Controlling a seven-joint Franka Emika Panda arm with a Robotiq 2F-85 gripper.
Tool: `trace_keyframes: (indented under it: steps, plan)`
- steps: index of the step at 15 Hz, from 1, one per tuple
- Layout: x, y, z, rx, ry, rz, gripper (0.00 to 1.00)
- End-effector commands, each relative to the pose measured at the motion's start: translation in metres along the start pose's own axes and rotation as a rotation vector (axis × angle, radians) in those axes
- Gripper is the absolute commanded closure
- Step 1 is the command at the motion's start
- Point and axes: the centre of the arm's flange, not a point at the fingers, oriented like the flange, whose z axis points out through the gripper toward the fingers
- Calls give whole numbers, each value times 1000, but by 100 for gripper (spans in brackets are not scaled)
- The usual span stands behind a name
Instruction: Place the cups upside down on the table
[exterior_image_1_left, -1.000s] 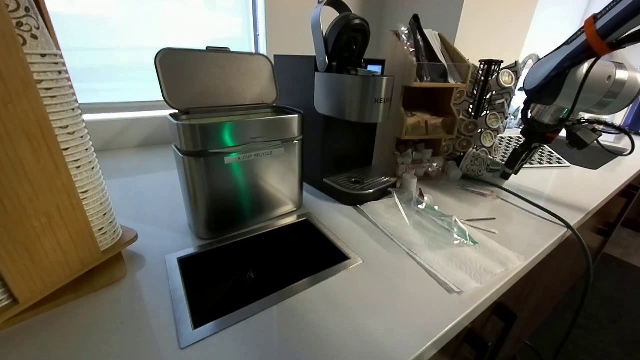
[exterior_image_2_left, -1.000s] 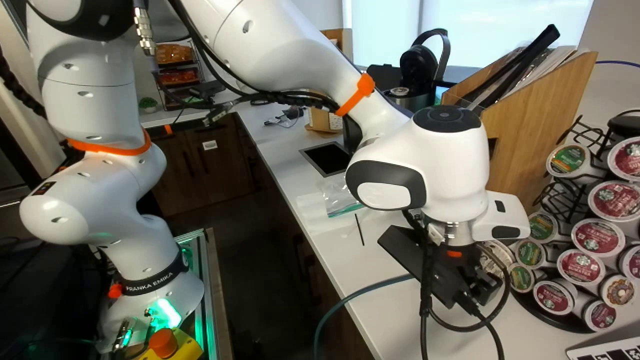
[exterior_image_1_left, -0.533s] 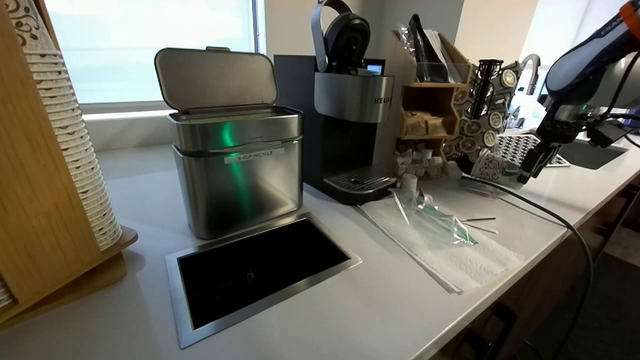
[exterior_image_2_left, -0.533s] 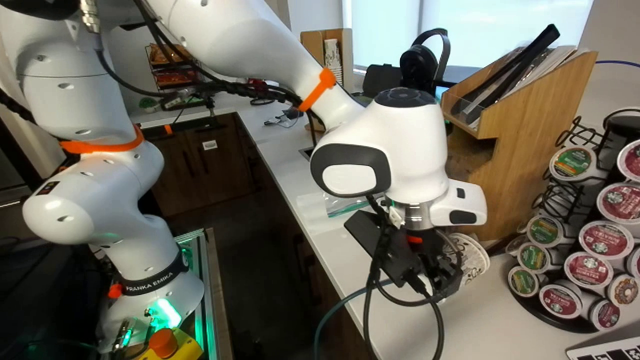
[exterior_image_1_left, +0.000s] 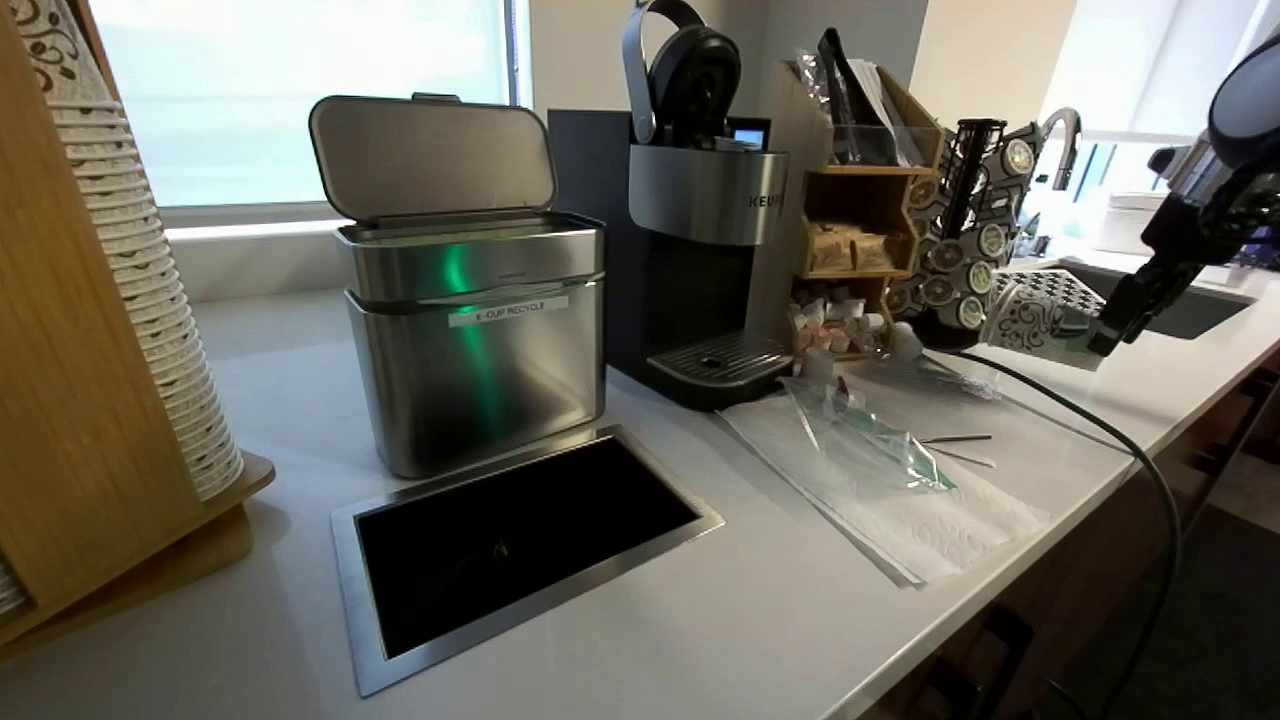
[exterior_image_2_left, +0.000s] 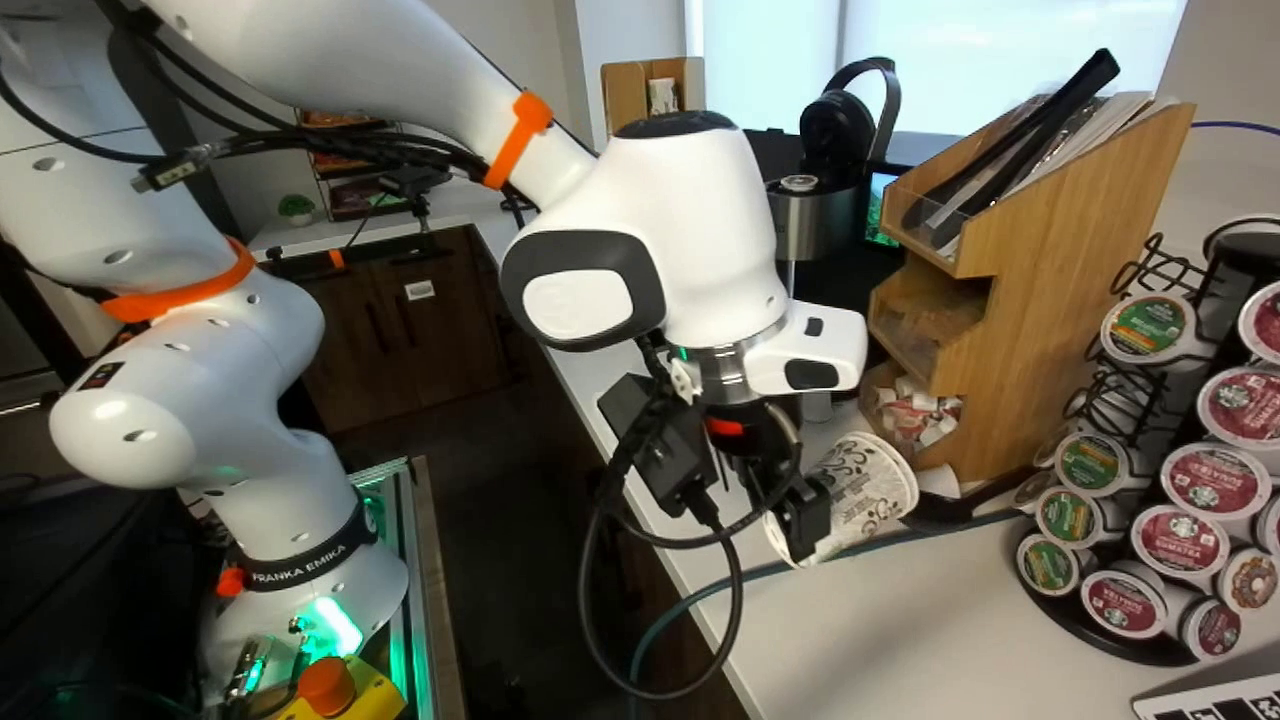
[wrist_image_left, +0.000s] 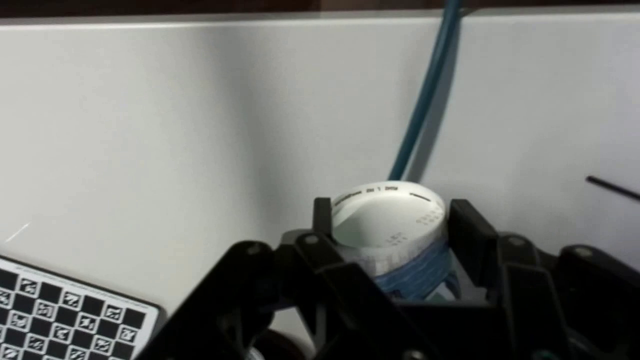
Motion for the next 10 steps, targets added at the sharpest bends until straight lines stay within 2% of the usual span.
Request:
trace_keyframes:
  steps: [1,4,6,8,10]
  plan:
    - [-26,-41,-23,129,2,-62,65]
    - [-28,-59,-44,211,-21,-133,65]
    - [-25,-55,-58,194,-49,-180,65]
    - [-26,-40,-72,91,-99,-226,65]
    - [-30,-20,-91,-22,-132,-324,65]
